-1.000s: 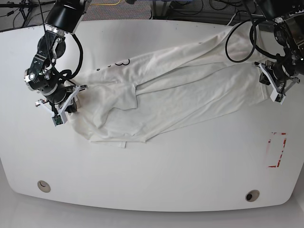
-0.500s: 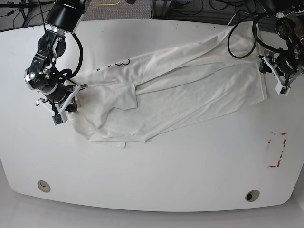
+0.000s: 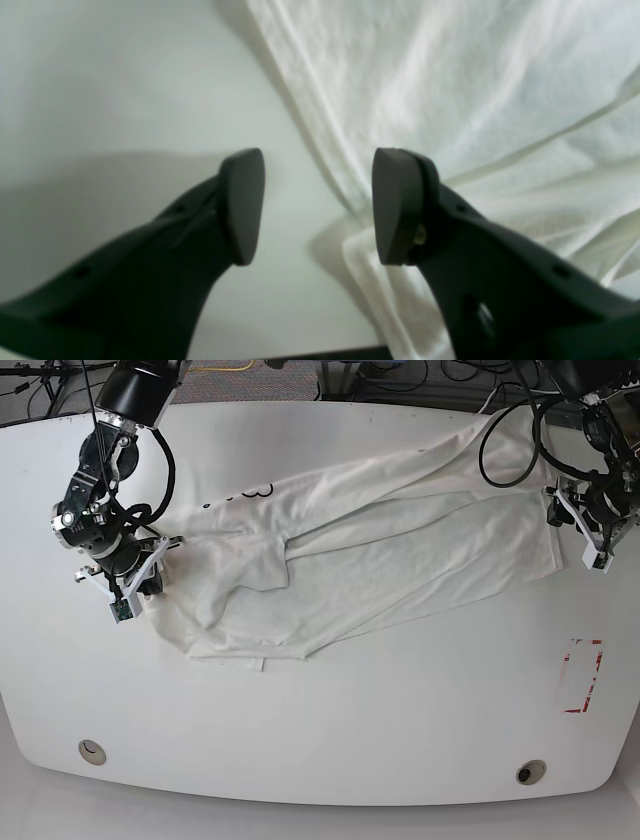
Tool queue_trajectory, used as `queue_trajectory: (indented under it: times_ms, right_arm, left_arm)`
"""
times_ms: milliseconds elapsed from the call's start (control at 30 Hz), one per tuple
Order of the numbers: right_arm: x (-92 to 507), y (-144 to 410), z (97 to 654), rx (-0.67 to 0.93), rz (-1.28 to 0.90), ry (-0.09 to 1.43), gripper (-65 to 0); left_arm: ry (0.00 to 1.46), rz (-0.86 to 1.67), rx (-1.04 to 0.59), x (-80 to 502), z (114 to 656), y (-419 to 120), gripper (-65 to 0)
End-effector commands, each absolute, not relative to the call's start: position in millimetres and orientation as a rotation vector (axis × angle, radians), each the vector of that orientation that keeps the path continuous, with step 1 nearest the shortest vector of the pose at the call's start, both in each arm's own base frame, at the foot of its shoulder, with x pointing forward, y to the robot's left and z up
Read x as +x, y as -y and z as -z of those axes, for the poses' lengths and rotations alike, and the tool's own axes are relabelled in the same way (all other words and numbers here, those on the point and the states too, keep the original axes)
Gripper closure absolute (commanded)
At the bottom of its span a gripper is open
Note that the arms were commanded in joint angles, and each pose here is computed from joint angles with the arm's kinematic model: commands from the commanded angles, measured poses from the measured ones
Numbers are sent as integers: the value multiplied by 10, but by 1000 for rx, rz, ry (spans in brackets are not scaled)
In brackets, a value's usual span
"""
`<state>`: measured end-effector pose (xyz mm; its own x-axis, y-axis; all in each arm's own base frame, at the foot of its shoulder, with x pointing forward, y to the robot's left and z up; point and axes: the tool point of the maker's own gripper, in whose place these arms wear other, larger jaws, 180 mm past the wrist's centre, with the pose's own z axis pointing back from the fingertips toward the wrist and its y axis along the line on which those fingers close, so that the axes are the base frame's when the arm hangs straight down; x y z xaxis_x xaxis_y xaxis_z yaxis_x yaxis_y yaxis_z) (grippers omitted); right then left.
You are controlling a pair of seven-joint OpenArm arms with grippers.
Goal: Fold the T-shirt properly
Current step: 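Move the open left gripper along the side edge toward the shoulder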
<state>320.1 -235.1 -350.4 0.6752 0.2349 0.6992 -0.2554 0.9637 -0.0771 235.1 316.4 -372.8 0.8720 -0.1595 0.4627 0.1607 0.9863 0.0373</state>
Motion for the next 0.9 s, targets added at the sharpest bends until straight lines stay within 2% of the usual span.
queue_trajectory:
  times_ms: [0, 567, 867]
  right_arm:
    - [3304, 2370, 3329, 17, -286, 845, -10]
    - [3268, 2367, 3360, 18, -290, 833, -11]
    - [3279, 2359, 3382, 26, -286, 830, -12]
  left_arm:
    - [533, 164, 14, 2498, 3611, -3232, -328]
    - [505, 89, -42, 2745, 3782, -3293, -352]
    - [493, 111, -46, 2654, 3817, -3240, -351]
